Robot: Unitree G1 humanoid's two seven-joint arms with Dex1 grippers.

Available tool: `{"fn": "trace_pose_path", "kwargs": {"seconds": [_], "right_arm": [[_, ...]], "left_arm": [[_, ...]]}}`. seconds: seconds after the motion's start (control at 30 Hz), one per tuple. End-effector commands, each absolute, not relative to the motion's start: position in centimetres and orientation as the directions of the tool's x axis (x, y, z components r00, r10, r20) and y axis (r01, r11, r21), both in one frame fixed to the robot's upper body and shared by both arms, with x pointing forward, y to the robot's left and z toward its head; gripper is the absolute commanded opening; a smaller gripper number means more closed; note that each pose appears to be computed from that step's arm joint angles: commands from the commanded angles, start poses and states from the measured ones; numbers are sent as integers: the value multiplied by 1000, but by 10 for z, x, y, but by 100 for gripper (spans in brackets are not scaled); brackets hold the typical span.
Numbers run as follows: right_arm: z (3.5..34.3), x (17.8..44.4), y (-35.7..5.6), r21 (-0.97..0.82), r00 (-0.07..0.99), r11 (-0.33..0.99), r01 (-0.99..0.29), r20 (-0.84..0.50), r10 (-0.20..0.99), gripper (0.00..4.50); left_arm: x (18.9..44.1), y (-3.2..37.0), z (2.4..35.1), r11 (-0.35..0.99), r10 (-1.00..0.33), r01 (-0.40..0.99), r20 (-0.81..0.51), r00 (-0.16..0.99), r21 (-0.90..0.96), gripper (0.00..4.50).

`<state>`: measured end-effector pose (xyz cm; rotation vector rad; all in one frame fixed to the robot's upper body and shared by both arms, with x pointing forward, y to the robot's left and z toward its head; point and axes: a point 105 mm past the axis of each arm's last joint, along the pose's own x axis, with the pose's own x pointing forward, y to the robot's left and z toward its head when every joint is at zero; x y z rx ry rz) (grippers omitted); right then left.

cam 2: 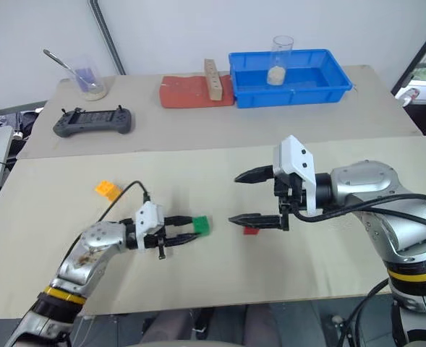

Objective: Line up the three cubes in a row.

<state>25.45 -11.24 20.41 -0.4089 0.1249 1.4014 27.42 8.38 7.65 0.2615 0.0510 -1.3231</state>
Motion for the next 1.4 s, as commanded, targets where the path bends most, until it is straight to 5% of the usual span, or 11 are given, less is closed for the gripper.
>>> {"fn": "trace_pose_path", "kwargs": {"seconds": [0.03, 0.7, 0.9, 0.93, 1.1, 1.33, 1.4], "right_arm": [[211, 249, -115, -264, 183, 98, -959, -320, 929, 450], [208, 249, -116, -269, 222, 139, -953, -308, 925, 450], [208, 249, -115, -264, 215, 134, -955, -307, 927, 450], [207, 249, -114, -262, 213, 134, -956, -304, 928, 450], [205, 249, -110, -253, 189, 114, -961, -297, 936, 450], [222, 257, -87, -267, 137, 73, -961, -229, 964, 450], [230, 257, -76, -269, 105, 48, -962, -199, 974, 450]], "left_arm": [[277, 66, 74, 144, -968, 973, -176, 177, 182, 127], [290, 54, 69, 64, -977, 979, -189, 101, 192, 127], [289, 53, 69, 46, -978, 984, -192, 80, 175, 421], [289, 54, 68, 53, -977, 984, -196, 87, 172, 443], [291, 81, 73, 168, -960, 971, -196, 201, 172, 443], [259, 132, 95, 516, -830, 838, -138, 540, 175, 443], [256, 153, 108, 696, -697, 695, -61, 714, 181, 443]]}}
